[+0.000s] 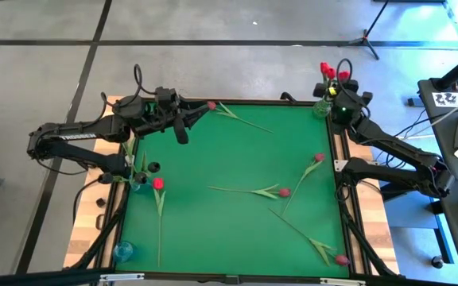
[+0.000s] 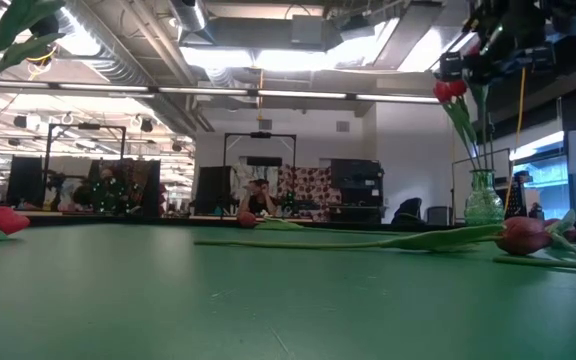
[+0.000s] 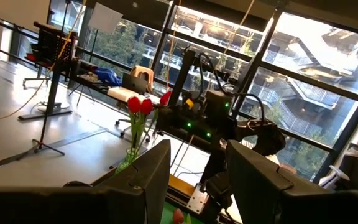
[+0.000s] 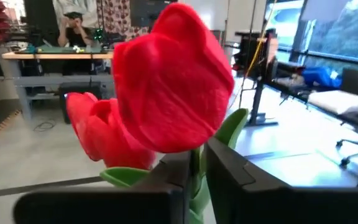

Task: Sort flowers into vase by color
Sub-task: Put the red tulip into the green vase

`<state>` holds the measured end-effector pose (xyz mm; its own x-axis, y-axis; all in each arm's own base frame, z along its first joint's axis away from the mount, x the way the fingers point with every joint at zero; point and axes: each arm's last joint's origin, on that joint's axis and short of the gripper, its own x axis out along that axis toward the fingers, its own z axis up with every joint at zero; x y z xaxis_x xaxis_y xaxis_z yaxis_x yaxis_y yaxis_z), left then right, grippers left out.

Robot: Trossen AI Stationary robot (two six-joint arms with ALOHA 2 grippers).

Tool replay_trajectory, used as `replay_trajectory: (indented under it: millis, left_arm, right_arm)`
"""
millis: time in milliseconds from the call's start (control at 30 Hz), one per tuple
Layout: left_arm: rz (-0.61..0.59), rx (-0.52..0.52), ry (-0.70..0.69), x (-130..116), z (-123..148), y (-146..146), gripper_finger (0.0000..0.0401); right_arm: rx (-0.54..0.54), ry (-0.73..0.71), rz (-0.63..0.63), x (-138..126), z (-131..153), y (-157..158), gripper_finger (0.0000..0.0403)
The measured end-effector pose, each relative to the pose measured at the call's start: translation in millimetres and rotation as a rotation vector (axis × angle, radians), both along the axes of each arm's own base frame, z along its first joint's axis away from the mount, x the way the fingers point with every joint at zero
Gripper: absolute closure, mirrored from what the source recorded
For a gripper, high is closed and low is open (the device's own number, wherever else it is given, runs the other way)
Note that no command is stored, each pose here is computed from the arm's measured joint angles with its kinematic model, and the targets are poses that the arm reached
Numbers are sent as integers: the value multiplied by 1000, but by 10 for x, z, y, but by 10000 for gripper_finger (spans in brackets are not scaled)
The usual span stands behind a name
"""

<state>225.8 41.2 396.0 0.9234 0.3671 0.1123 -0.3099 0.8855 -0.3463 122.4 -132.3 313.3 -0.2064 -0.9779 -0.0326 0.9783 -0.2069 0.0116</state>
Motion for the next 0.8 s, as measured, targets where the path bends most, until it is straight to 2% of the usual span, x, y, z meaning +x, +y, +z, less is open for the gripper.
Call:
replay_trajectory:
  millis: [133, 267, 567, 800]
  left_arm:
    - [0, -2, -1, 0, 0, 0, 250]
    - [-3, -21, -8, 0, 0, 0, 250]
    - [-18, -24, 2, 3, -11, -3, 250]
    - [-3, 14, 18, 1, -11, 0, 250]
  right_arm:
    - [11, -38, 81, 13, -11, 5, 337]
    - [44, -37, 108, 6, 62, 17, 298]
    - [97, -47, 116, -87, 469, 95, 197]
    - [120, -108, 249, -159, 813, 186, 146]
